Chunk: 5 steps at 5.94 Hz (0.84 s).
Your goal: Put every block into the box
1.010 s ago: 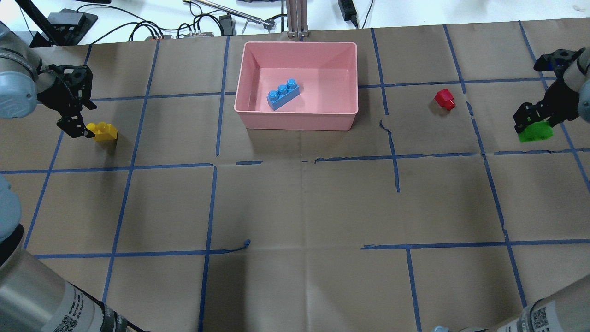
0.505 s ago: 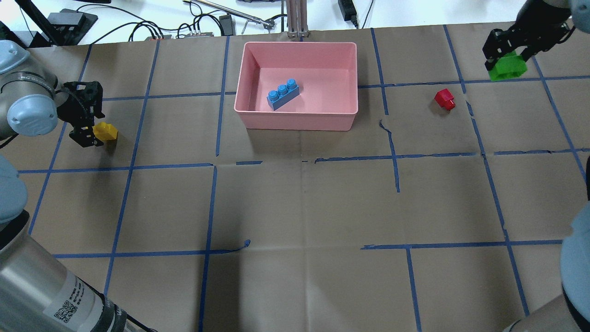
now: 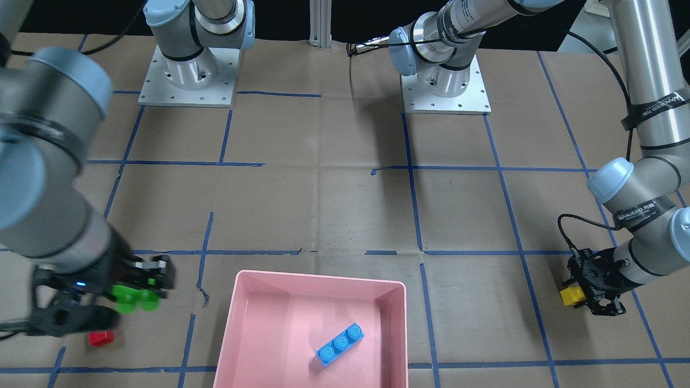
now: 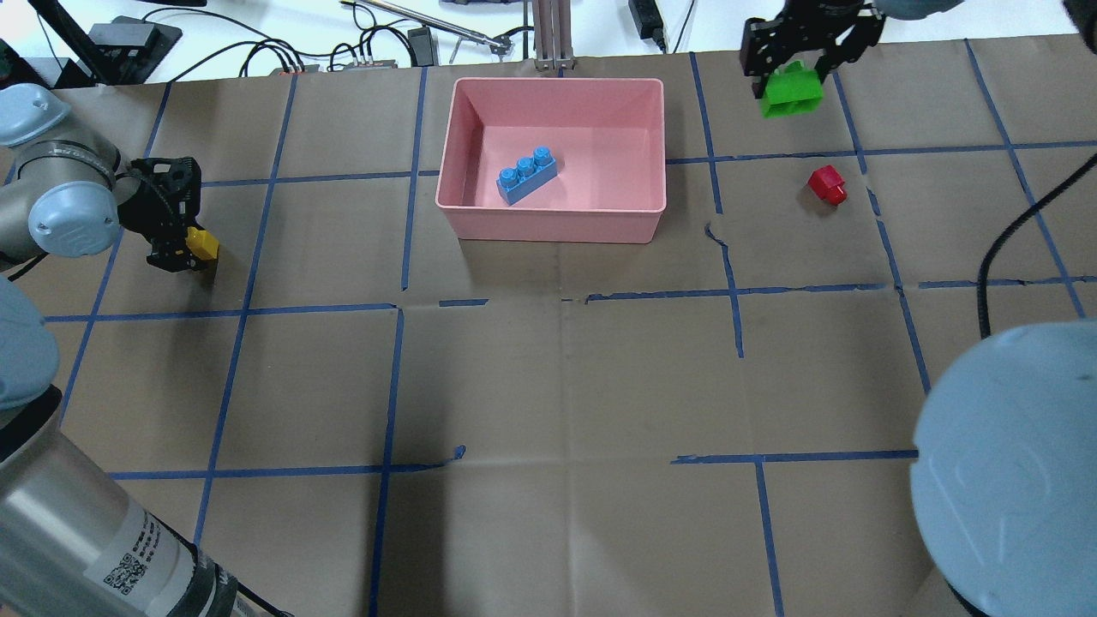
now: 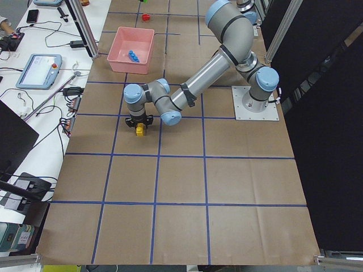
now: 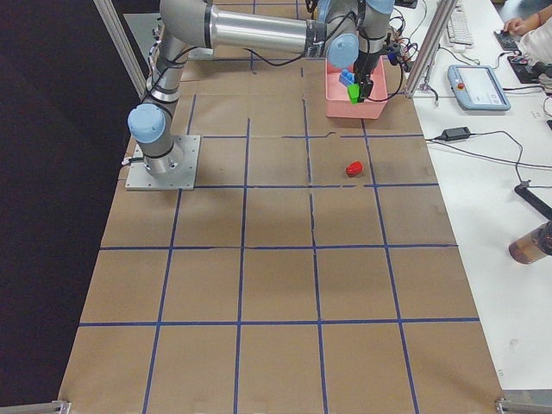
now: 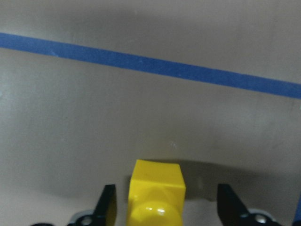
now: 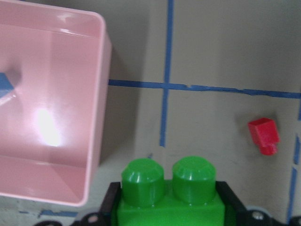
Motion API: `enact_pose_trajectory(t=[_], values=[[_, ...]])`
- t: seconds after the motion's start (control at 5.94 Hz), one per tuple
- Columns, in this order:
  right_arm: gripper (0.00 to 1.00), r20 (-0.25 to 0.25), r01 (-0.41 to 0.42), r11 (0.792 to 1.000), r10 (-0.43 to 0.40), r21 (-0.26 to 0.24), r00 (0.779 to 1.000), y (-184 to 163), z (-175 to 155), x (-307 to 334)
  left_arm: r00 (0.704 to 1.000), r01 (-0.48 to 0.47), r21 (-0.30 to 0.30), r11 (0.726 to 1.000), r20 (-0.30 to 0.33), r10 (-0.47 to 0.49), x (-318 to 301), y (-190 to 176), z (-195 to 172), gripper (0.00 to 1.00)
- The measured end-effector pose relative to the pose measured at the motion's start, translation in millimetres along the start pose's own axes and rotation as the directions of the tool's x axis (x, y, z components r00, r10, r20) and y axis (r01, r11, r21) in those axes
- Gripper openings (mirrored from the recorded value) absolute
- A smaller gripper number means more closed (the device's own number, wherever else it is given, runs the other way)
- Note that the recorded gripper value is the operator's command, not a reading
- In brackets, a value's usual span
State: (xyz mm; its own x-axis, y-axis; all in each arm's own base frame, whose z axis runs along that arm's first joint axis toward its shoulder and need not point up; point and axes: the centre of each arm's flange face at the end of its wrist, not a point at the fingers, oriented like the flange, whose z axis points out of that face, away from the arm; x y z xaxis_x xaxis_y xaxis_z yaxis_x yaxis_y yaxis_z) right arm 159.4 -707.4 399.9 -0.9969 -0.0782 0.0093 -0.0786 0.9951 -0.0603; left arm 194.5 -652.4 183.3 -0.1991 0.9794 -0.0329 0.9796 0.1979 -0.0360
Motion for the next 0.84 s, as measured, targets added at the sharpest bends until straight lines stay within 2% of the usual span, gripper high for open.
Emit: enact_pose_trajectory(t=[0.17, 0.34, 0.5, 0.67, 0.84], values=[[0.33, 0.006, -0.015, 1.000, 0.015, 0.000, 1.000, -15.9, 21.7, -65.7, 1.000, -0.002, -0.003, 1.000, 0.012, 0.002, -2.7, -1.6, -9.2, 0.00], [0.52, 0.007, -0.028, 0.999, 0.029, -0.018, 1.000, -26.5, 53.3, -109.4, 1.000, 0.002, -0.005, 1.000, 0.016, -0.002, -3.6, -5.0, -24.3, 0.00], [0.99, 0.002, -0.037, 0.998, 0.037, -0.053, 0.999, -32.3, 89.5, -129.7, 1.000, 0.012, -0.006, 1.000, 0.014, -0.012, -2.8, -27.4, -53.6, 0.00], [1.00, -0.003, -0.040, 0.996, 0.039, -0.075, 0.999, -34.2, 108.8, -135.3, 0.999, 0.034, -0.010, 0.999, 0.015, -0.034, -3.8, -71.7, -90.7, 0.00], [1.00, -0.004, -0.042, 0.996, 0.042, -0.079, 0.999, -34.5, 112.0, -135.7, 0.995, 0.101, -0.011, 0.995, 0.016, -0.101, -4.1, -117.5, -122.8, 0.00]])
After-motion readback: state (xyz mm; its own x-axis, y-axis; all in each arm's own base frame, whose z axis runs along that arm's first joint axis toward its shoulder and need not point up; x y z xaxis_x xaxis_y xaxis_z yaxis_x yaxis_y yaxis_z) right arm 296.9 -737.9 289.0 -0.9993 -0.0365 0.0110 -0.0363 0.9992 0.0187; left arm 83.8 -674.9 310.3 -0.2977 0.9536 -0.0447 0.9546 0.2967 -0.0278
